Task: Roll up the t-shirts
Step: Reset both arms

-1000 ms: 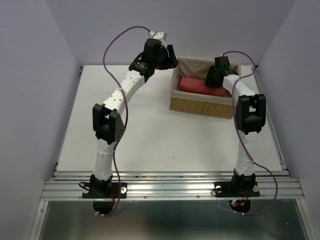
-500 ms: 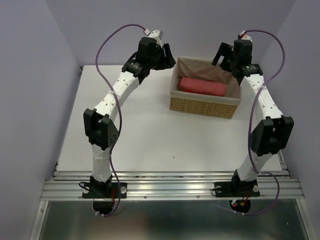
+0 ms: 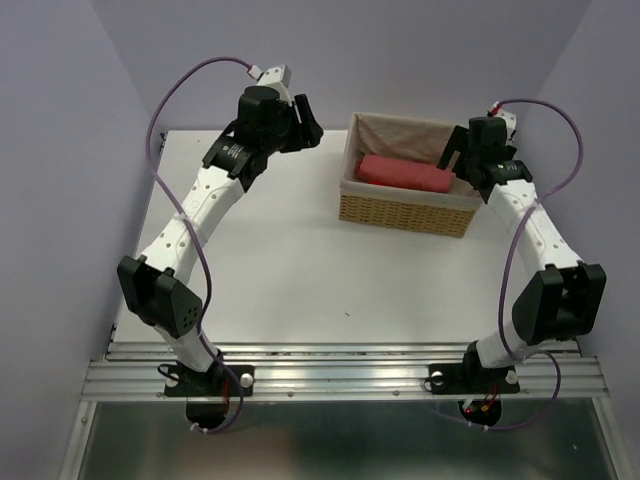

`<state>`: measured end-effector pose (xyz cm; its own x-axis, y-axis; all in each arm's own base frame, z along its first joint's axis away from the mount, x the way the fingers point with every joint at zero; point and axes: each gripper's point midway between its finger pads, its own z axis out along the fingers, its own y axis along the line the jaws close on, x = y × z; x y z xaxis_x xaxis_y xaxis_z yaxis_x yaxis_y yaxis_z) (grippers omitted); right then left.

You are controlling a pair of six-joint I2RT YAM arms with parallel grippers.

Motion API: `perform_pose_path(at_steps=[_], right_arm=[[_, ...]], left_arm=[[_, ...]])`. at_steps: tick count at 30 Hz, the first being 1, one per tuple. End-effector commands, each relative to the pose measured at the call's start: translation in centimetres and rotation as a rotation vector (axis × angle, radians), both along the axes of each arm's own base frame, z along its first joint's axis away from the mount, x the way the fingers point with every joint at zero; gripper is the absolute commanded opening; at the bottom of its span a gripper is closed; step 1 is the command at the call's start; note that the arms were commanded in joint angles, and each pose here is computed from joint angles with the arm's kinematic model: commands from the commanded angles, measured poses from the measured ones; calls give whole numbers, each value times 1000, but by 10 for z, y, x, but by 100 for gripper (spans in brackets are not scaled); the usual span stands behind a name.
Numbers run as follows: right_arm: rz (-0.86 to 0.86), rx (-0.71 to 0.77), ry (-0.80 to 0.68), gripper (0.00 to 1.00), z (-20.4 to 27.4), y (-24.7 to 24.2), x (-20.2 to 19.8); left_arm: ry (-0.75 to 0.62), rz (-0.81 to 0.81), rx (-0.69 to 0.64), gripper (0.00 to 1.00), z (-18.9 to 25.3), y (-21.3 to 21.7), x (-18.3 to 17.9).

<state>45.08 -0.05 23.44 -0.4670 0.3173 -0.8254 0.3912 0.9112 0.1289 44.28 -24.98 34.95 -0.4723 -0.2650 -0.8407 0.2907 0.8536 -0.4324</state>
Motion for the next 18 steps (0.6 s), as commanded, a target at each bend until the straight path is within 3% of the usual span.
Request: perform_pose_path(at_steps=[1,12,18], right_arm=[[-127,-37,-118,100,40,-26,-29],[-177,48,-131,100,14,-29,-104],[-251,10,-87,100,-13,-44,-141]], left_arm=[[-64,60,0,69,23,30,-20],[-154,189,27,69,32,87,-61],[-140,209,40,69,18,99,-75]])
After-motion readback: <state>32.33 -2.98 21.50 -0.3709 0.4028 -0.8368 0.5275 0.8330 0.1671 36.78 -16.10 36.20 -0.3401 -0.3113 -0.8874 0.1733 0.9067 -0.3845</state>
